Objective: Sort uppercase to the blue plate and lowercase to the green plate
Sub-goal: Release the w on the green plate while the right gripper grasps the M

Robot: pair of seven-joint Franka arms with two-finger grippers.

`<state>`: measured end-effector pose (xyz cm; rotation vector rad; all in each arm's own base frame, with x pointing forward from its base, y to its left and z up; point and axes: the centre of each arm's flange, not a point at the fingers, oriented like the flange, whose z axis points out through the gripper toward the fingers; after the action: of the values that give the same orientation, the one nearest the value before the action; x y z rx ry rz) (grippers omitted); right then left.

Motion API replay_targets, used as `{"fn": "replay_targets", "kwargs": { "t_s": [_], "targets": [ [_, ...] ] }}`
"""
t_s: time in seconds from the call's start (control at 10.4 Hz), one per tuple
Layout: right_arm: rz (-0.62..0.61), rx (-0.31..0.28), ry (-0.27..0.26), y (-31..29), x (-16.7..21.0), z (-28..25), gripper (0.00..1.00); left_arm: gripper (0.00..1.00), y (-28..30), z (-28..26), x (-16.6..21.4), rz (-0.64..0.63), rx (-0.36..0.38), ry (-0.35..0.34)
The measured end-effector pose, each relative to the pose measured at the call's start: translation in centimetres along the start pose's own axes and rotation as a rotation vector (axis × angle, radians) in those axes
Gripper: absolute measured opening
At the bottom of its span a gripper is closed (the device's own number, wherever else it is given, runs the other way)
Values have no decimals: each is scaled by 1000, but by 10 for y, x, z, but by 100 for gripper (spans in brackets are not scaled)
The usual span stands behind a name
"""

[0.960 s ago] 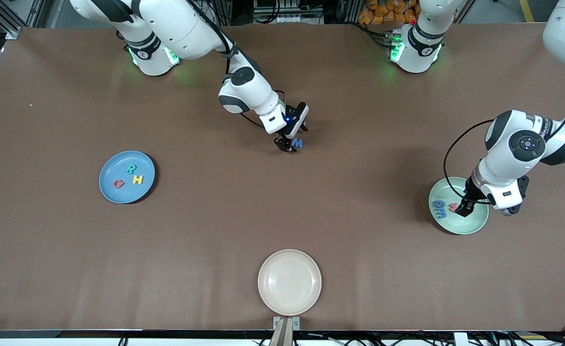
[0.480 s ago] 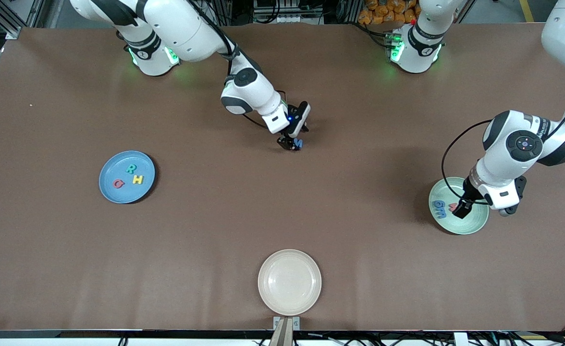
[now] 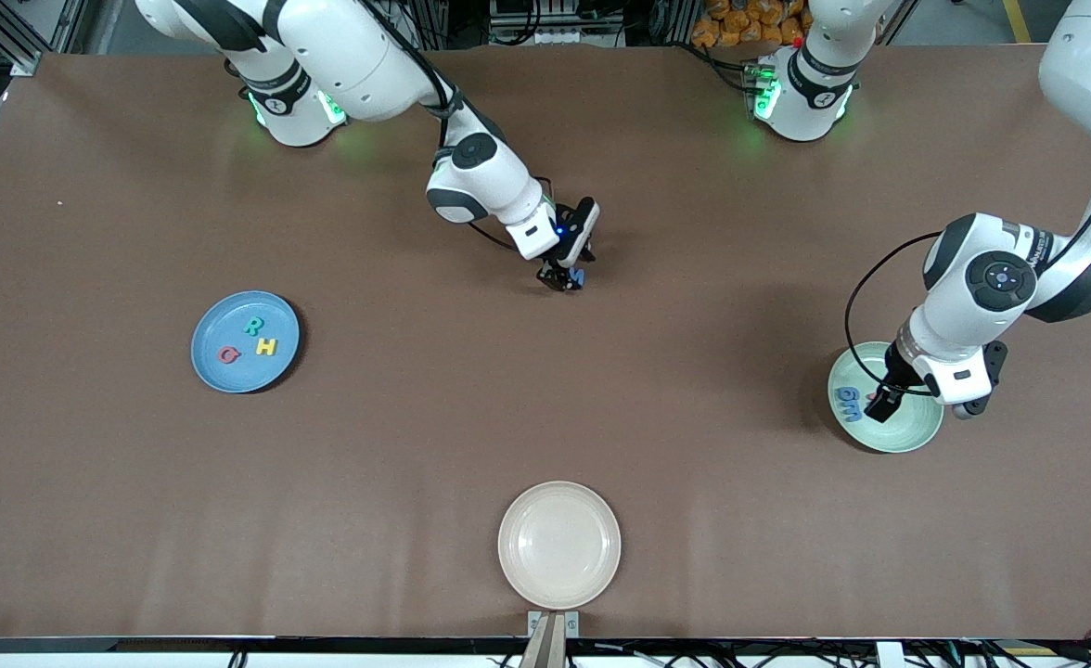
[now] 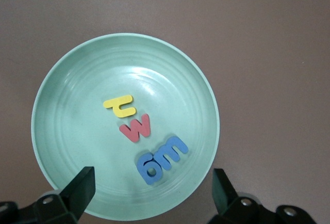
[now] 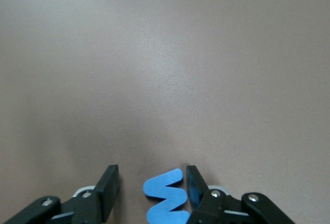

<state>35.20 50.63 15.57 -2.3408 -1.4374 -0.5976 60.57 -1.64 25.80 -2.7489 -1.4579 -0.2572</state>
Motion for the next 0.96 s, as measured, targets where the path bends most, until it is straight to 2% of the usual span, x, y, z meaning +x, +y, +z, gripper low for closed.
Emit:
{"fn": "replay_targets", "kwargs": {
  "t_s": [0.29, 0.58, 0.96],
  "targets": [
    [-12, -4, 1, 2, 0, 0, 46, 100, 0, 0, 0, -1, 0, 0],
    [-14, -4, 5, 2, 1, -1, 37, 100, 0, 0, 1, -1, 0, 0],
    [-14, -4, 5, 2, 1, -1, 37, 100, 1, -1, 2, -3, -3, 3]
  ]
}}
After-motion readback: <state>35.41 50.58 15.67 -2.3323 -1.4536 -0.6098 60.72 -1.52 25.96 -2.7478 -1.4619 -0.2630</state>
